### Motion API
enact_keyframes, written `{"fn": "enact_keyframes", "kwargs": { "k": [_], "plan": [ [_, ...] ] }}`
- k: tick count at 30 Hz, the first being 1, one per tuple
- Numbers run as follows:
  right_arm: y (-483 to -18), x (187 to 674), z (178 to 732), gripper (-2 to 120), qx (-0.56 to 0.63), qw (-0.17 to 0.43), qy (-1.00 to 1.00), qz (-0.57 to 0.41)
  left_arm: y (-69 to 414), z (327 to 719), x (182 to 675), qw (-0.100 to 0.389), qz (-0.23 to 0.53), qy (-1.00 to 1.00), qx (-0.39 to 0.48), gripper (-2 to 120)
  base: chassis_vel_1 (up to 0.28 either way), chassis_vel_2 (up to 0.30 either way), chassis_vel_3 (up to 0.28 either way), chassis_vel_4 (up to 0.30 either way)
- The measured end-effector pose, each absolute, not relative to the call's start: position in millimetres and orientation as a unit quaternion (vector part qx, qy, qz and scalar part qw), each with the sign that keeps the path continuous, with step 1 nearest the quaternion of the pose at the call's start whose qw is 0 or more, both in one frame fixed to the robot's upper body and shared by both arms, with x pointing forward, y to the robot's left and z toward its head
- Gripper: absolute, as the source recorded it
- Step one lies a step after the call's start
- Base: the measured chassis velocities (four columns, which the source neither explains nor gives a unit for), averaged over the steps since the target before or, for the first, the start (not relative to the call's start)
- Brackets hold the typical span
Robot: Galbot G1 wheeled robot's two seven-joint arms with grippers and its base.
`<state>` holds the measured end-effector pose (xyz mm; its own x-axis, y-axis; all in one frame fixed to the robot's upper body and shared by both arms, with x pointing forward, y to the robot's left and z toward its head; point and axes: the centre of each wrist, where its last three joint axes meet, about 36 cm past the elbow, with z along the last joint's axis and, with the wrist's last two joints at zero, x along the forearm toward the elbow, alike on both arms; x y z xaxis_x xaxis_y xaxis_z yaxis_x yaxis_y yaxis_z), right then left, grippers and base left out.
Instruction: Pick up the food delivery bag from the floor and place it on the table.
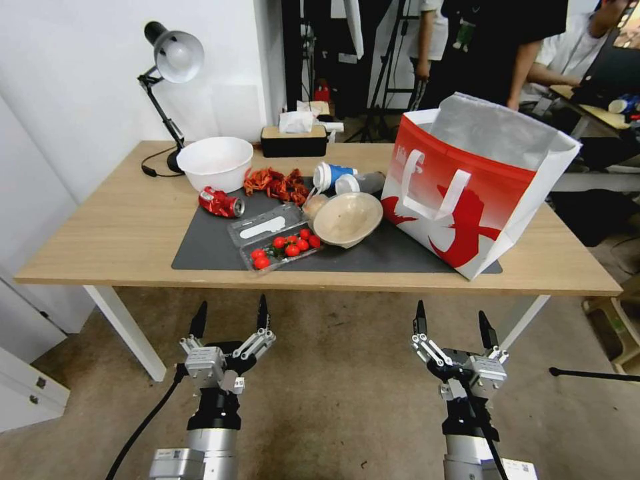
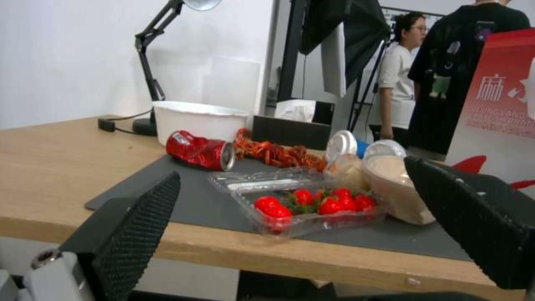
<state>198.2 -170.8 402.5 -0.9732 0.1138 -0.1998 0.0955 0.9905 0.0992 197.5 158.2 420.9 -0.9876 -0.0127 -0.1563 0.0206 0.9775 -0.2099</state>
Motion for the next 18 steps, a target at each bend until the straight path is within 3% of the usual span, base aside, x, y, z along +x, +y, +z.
{"fn": "enact_keyframes", "kwargs": {
  "k": [18],
  "plan": [
    [-172.2,198.8,402.7,100,0.052,0.104,0.992,0.043,158.4,420.9,197.6,0.079,-0.106,0.991,0.002,100,0.0,0.0,0.0,0.0]
  ]
}}
